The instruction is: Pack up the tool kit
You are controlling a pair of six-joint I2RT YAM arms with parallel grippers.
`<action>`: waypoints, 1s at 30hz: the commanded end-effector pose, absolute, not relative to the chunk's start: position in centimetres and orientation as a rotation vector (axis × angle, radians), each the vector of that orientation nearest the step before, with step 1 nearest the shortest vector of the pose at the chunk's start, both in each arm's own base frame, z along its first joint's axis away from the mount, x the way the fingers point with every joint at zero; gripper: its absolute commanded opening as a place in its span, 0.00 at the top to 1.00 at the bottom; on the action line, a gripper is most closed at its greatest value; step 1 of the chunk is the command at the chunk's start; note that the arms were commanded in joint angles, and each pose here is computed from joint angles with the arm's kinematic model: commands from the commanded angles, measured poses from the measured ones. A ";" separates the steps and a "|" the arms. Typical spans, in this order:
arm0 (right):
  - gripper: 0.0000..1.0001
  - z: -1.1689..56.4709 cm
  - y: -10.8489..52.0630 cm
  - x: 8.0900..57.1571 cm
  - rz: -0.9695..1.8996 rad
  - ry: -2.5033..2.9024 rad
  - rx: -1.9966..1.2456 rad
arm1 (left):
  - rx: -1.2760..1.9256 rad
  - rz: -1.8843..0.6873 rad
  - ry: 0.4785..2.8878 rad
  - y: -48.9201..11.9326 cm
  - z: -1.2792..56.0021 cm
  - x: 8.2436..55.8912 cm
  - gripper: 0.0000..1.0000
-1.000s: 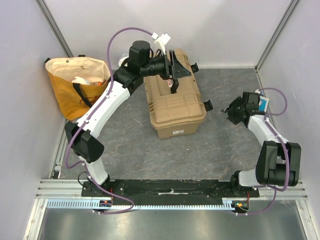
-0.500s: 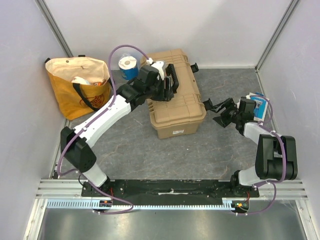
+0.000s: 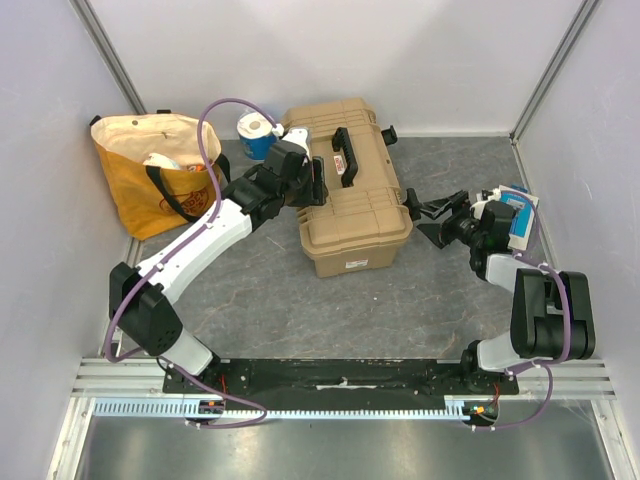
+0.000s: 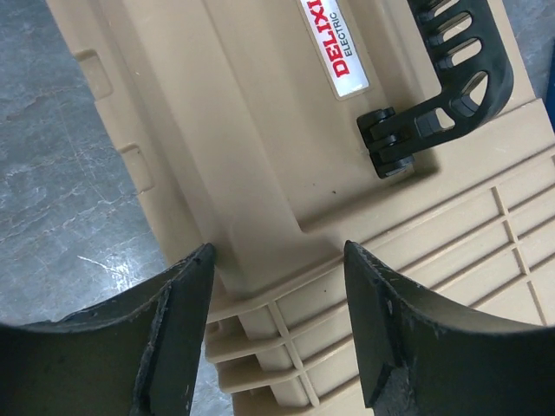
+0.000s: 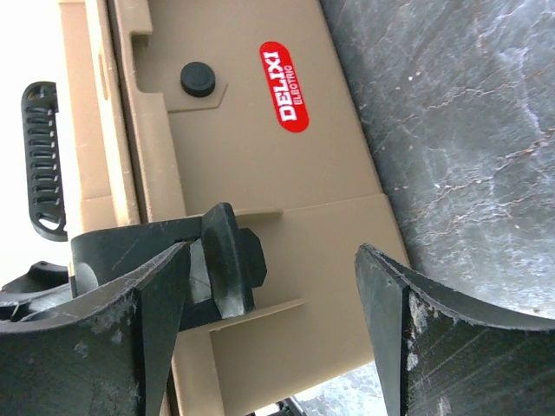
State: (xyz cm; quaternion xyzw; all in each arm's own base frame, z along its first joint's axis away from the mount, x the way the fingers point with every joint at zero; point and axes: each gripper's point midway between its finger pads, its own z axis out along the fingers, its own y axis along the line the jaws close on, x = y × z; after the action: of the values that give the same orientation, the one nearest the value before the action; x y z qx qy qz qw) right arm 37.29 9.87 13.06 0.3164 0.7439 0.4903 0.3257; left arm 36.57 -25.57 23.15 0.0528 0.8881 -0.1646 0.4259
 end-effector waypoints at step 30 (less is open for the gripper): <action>0.17 8.4 11.8 35.5 0.917 2.268 0.698 | 0.276 -0.357 2.428 -25.5 16.4 34.8 0.33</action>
State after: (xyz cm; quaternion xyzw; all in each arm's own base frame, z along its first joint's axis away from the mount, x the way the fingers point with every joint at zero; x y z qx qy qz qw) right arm 37.90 10.73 13.39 0.2597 0.8068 0.3880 0.3621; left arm 37.30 -25.54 22.80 0.0480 0.8880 -0.1717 0.4239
